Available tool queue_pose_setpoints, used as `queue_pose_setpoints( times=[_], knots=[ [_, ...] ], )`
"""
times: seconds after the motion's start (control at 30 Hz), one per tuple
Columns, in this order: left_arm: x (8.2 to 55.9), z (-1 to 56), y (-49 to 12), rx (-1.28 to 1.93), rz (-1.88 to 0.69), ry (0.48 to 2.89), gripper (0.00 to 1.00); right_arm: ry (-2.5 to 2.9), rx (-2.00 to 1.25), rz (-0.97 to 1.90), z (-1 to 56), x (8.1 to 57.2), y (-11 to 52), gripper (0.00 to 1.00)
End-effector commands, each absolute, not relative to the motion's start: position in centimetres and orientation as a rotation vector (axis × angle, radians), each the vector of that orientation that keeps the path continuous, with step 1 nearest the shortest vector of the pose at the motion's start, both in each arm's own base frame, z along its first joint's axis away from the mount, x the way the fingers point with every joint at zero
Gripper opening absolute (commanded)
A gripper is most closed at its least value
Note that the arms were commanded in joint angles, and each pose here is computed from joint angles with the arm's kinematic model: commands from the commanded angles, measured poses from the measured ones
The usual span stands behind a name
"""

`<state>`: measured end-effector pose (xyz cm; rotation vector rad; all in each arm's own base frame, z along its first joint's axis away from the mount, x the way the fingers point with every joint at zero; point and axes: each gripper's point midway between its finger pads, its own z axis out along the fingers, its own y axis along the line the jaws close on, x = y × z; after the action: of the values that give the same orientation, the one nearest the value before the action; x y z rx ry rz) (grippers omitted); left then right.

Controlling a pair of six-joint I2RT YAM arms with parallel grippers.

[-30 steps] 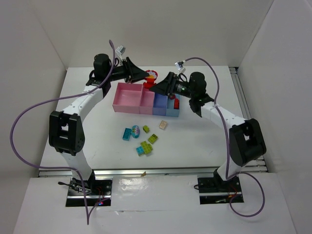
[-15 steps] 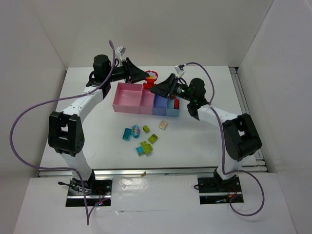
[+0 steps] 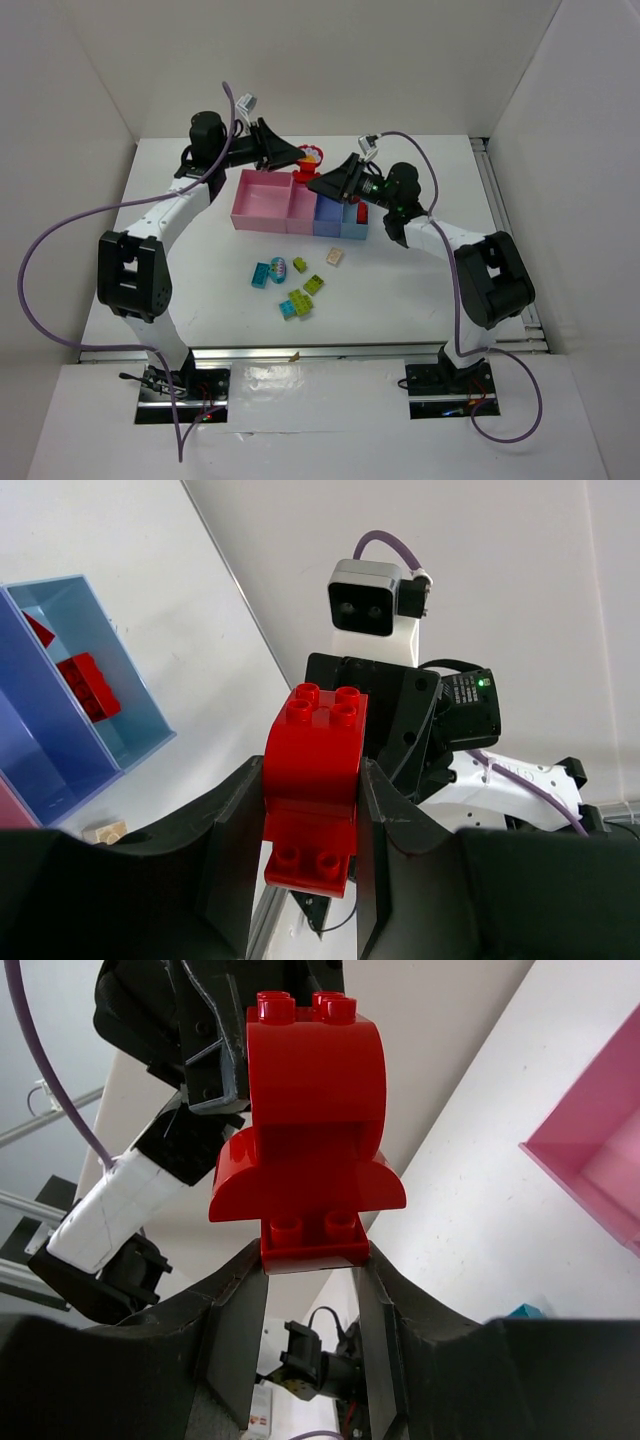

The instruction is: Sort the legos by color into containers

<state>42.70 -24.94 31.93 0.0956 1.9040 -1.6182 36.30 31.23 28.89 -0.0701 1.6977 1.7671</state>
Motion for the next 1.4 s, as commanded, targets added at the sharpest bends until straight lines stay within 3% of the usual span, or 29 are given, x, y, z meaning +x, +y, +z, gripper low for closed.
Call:
queue_pose_setpoints(
  times=[0.0, 0.17, 0.37, 0.63, 0.73, 1.23, 1.37],
  knots=[
    [41.8, 33.6, -24.9, 0.174, -1.577, 1.862, 0.00, 1.586, -0.109, 1.731, 31.3, 36.2, 30.4, 0.32],
    [41.6, 33.4, -24.9, 0.185, -1.580, 1.868, 0.00, 1.565, -0.104, 1.735, 32.0, 36.6, 30.4, 0.56],
    [41.6, 32.9, -24.9, 0.183, -1.573, 1.888, 0.00, 1.537, -0.077, 1.727, 32.6, 37.3, 30.0, 0.59],
    [41.6, 32.9, -24.9, 0.183, -1.573, 1.888, 0.00, 1.549, -0.082, 1.750, 32.3, 37.1, 30.2, 0.26],
    [42.1, 32.9, -24.8, 0.166, -1.559, 1.885, 0.00, 1.609, -0.058, 1.738, 31.1, 37.2, 29.9, 0.19],
    [44.7, 32.3, -25.3, 0.120, -1.580, 1.896, 0.00, 1.993, -0.012, 1.439, 23.5, 35.3, 26.1, 0.16],
    [46.2, 31.4, -24.7, 0.110, -1.500, 1.922, 0.00, 2.090, 0.046, 1.163, 22.2, 36.8, 23.3, 0.16]
  ],
)
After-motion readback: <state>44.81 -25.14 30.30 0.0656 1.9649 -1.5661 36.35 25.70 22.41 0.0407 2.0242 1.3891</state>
